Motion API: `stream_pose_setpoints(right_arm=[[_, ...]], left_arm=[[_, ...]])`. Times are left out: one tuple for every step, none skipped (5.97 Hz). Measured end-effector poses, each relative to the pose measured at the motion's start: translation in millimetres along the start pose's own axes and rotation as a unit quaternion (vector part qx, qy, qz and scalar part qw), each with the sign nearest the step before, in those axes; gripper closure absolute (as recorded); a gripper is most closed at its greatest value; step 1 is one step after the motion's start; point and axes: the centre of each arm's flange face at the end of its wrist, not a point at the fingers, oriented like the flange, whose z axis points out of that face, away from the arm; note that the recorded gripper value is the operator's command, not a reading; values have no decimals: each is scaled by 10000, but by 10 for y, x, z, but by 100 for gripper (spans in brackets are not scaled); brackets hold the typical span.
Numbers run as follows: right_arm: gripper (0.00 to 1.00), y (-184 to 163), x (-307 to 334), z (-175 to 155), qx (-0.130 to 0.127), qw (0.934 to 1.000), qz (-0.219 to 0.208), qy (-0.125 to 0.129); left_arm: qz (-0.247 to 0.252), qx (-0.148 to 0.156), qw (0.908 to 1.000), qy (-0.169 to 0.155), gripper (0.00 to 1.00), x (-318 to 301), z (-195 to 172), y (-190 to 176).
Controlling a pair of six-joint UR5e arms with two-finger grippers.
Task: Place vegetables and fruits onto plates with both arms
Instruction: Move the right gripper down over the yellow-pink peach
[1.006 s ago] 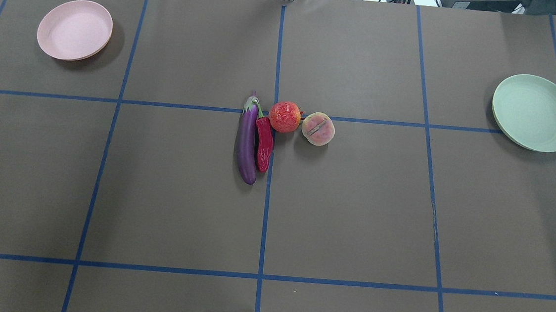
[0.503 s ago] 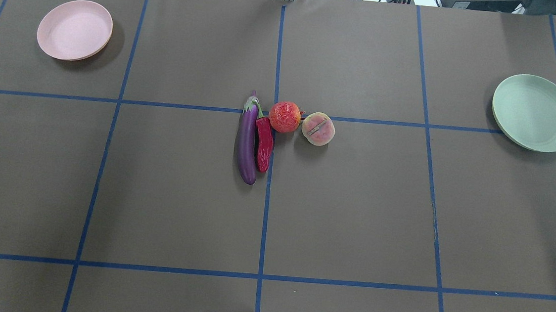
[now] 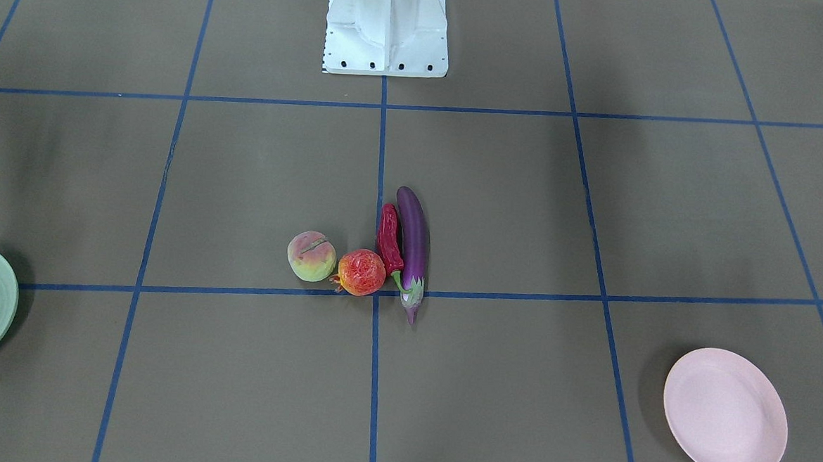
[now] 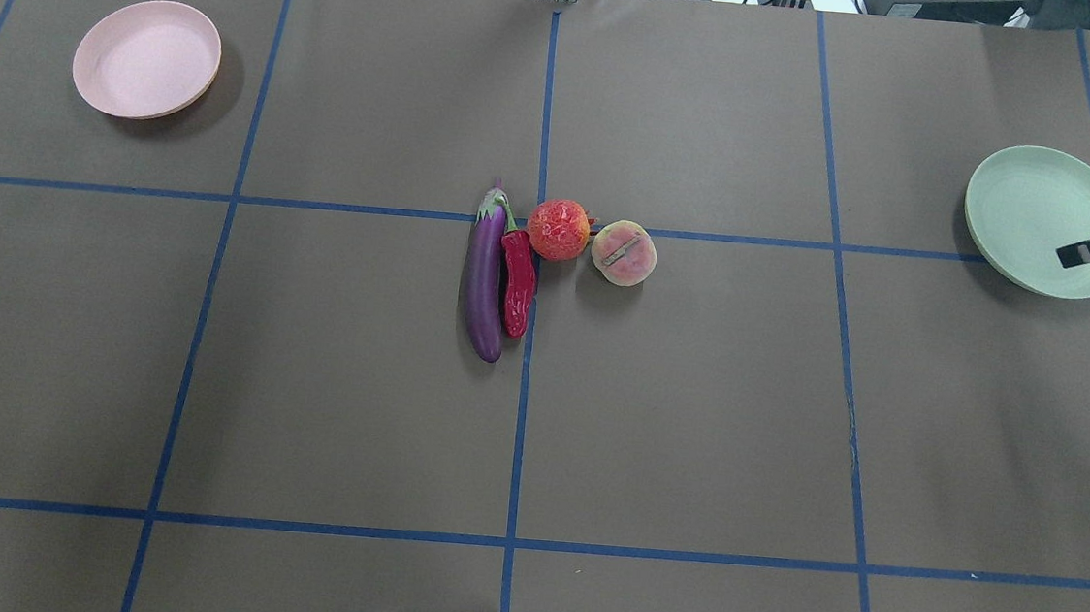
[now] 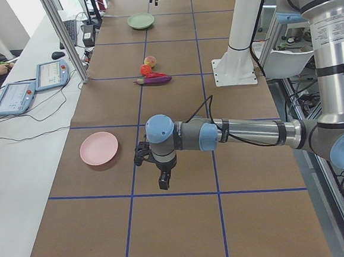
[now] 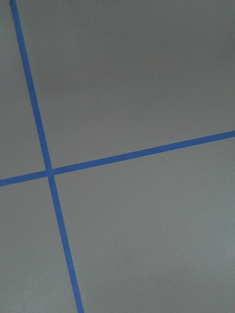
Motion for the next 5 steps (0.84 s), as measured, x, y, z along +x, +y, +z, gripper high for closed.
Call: stream_pose_setpoints(right_arm=[[0, -403, -387, 159, 81, 9995, -297, -77], [0, -794, -862, 382, 143, 9973, -700, -143], [0, -1084, -1379, 697, 129, 9938, -1084, -216], [0, -1335, -1889, 1055, 70, 9905, -1364, -148], [0, -1610, -2384, 1361, 16, 9880, -1543, 106]], left_arm=[[-2, -5, 10000, 2, 0, -2, 5, 0], [-9, -17, 10000, 1, 0, -8, 15, 2], [-19, -29, 10000, 2, 0, -18, 27, 5], [-27, -39, 10000, 3, 0, -26, 37, 10], [-36, -48, 10000, 4, 0, -30, 41, 15]])
